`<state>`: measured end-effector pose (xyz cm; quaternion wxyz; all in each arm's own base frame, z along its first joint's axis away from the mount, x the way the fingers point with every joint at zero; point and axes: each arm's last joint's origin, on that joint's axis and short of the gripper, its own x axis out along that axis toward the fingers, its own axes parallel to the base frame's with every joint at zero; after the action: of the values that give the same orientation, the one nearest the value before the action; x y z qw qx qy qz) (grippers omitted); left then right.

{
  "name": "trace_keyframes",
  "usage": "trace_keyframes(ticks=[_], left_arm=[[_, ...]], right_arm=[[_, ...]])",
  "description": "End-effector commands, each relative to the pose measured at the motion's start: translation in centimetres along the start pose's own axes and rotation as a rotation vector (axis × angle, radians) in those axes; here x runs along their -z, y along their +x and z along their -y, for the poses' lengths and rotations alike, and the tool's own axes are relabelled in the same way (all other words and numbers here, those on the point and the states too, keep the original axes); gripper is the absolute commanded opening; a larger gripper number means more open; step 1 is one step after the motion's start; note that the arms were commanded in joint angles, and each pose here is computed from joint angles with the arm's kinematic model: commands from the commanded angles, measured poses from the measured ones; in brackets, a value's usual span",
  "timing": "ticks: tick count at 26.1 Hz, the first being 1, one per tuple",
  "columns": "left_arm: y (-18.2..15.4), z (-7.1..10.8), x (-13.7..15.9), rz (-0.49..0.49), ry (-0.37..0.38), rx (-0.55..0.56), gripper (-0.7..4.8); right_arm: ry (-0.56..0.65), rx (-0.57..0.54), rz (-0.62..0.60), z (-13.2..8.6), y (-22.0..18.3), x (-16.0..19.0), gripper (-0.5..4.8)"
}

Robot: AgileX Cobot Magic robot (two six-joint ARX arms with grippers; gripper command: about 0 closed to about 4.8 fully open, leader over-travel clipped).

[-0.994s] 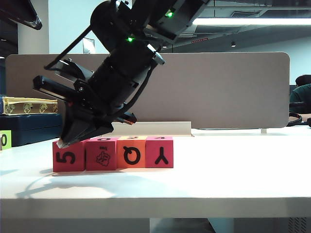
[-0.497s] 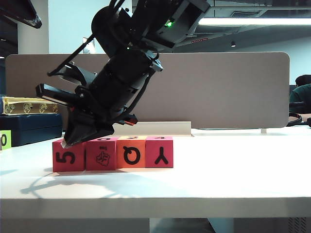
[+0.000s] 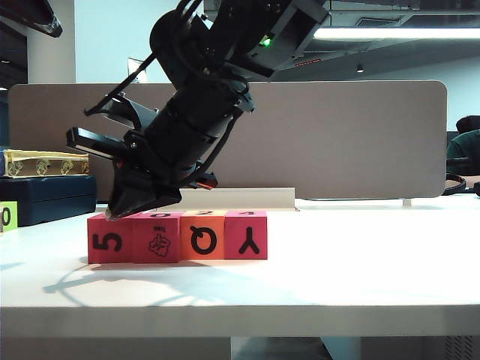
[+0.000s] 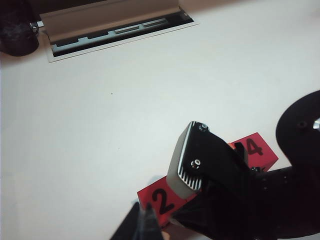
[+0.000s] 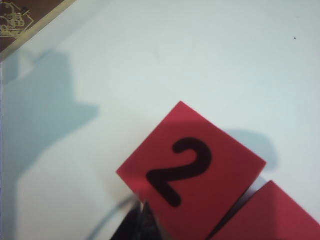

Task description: Select the appropriate blocks from the scattered letter blocks on the table and arrange them in a row to spell out "2024".

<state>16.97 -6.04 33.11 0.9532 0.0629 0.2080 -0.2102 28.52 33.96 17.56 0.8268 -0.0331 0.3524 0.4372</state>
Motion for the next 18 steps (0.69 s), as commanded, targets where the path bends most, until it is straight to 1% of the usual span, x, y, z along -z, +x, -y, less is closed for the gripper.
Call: trace_keyframes(ticks=[1,4,7,10,11,12,13,15,17,18], left_arm=[[-0.1,0.0,-0.2,0.018,0.002,0.001,-0.06],[-0.1,0.0,-0.2,0.017,0.002,0.0,-0.06],[-0.1,0.0,-0.2,0.018,0.002,0.0,-0.06],[-0.1,0.0,-0.2,0.017,0.002,-0.016,-0.06],[-0.1,-0.1,-0.2,0.015,0.003,-0.033,-0.06],[-0.1,-0.2,-0.2,0.01,0.002,-0.074,-0.06],[0.0,-0.2,-0.2,0.008,0.001,-0.085,-0.06],[0.1,-0.3,-0.1,0.001,-0.006,-0.09,-0.06],[0.1,-0.3,-0.1,-0.005,-0.015,-0.093,-0.06],[0.1,-0.3,0.0,-0.008,-0.028,-0.107,-0.06]], right_arm=[[-0.004,-0.009,0.032,-0.3,-0.1,-0.7,-0.02],[-0.008,-0.022,0.043,-0.5,-0.2,-0.9,-0.01],[-0.014,-0.096,0.048,-0.7,-0.4,-1.2,-0.01],[-0.024,-0.101,0.064,-1.0,-1.0,-1.7,-0.02],[-0.028,-0.094,0.075,-0.8,-1.4,-2.0,-0.02],[-0.026,-0.069,0.093,-0.5,-2.1,-2.7,-0.02],[-0.029,-0.059,0.102,-0.4,-2.5,-3.1,-0.02],[-0.033,-0.012,0.116,0.7,-3.6,-4.1,-0.02],[-0.017,0.02,0.115,1.6,-4.3,-4.7,-0.02],[-0.003,0.035,0.112,2.4,-4.7,-5.0,-0.01]])
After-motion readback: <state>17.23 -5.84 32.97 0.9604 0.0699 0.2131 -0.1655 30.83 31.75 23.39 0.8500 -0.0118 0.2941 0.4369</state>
